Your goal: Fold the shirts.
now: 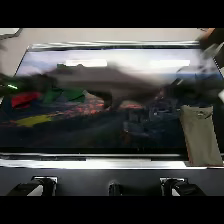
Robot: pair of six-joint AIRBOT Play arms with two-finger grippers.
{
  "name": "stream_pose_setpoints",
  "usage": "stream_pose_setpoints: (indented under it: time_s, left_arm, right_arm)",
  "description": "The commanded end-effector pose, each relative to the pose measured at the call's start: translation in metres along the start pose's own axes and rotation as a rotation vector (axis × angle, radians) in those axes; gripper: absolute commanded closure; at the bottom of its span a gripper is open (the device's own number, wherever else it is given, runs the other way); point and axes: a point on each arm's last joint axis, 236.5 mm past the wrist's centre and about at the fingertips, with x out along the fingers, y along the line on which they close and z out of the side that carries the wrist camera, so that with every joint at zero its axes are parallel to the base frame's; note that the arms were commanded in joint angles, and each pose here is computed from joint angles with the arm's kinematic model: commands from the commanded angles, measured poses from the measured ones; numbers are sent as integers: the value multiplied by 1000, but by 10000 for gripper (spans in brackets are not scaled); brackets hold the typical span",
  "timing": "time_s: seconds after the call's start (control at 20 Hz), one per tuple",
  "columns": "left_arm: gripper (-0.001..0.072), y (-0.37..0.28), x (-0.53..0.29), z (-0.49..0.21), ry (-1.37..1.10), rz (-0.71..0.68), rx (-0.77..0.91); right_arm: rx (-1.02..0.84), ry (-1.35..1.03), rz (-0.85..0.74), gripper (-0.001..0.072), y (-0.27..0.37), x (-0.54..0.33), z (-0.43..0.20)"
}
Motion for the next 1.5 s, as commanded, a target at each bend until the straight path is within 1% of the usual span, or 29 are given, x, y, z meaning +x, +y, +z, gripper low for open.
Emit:
stream_pose_setpoints:
  time_s: [0.0,0.15,0.25,0.35,0.55,0.65,0.8,0.9,0.95,1.05,1.15,1.25,1.3,1.35,1.4,1.45]
  left_arm:
    - [674,-38,-118,88,-346,133,102]
    - [674,-103,-180,121,-574,73,210]
    - [674,-118,-200,126,-641,61,235]
    - [674,-108,-190,114,-572,94,238]
    - [674,-59,-141,72,-302,175,162]
    - [674,-28,-102,38,-135,177,90]
    - [673,39,-28,-42,143,189,-92]
    - [673,89,23,-103,296,211,-230]
    - [673,111,44,-127,346,224,-269]
    - [673,153,85,-153,400,250,-313]
    - [672,180,117,-163,415,248,-337]
    - [672,190,144,-173,443,210,-418]
    - [672,191,155,-177,449,186,-460]
    - [670,191,162,-178,449,168,-489]
    - [566,190,165,-176,454,153,-499]
    - [238,189,163,-173,471,140,-491]
  right_arm:
    - [70,-402,-116,669,-23,-131,91]
    - [94,-570,29,668,8,-190,114]
    - [98,-642,59,668,14,-214,120]
    - [95,-593,41,668,11,-209,109]
    - [97,-352,-25,667,-2,-158,73]
    - [101,-234,-36,666,-4,-114,65]
    - [117,12,-37,666,-6,-6,43]
    - [153,161,15,665,5,84,21]
    - [189,208,62,665,14,131,11]
    - [304,239,175,665,38,205,-3]
    - [430,268,260,666,57,253,-18]
    - [497,341,296,665,67,279,-42]
    - [503,382,295,665,68,285,-55]
    - [496,418,291,636,68,286,-65]
    - [481,435,278,451,62,282,-68]
    - [458,457,270,118,52,272,-70]
